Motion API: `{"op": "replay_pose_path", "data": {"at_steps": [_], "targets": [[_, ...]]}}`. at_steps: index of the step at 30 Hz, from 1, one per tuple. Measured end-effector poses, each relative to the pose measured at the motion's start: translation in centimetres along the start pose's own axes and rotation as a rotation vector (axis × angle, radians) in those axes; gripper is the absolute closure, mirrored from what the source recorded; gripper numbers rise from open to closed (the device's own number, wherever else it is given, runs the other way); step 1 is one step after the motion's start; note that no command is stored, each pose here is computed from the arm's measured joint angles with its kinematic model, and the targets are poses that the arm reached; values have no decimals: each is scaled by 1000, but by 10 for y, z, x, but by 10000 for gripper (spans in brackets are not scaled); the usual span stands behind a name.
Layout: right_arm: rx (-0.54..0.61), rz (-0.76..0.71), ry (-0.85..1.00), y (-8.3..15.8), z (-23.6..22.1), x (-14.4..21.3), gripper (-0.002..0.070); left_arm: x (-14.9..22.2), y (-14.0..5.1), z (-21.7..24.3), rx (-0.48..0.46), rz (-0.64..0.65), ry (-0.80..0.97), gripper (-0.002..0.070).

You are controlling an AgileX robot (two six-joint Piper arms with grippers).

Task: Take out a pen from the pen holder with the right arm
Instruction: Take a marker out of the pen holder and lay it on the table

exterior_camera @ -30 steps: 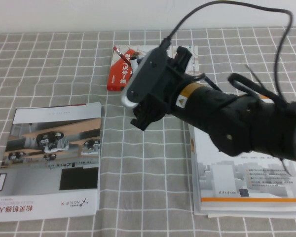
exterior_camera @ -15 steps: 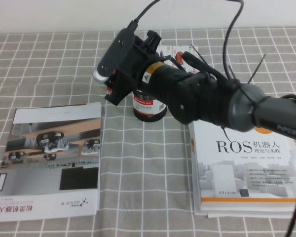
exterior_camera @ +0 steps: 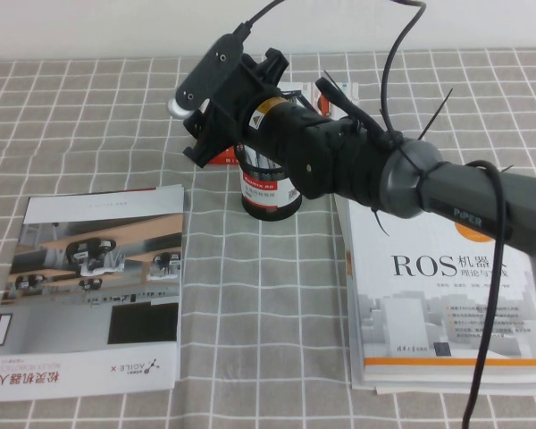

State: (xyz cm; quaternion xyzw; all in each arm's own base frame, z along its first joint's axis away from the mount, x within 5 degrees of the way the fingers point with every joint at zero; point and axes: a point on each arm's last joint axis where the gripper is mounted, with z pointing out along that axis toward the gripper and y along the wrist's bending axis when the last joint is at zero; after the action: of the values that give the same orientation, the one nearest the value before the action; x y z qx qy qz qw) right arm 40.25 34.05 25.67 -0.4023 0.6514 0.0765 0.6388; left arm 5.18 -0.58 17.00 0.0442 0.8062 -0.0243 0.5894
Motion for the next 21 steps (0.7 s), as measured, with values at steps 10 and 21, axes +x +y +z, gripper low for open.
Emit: {"op": "replay_pose_path", "data": {"at_steps": [10, 21], "targets": [[-3, 28, 22, 0, 6, 8, 316, 0, 0, 0, 0, 0, 0, 678], [9, 21, 29, -4, 6, 10, 418, 0, 0, 0, 0, 0, 0, 678]]}}
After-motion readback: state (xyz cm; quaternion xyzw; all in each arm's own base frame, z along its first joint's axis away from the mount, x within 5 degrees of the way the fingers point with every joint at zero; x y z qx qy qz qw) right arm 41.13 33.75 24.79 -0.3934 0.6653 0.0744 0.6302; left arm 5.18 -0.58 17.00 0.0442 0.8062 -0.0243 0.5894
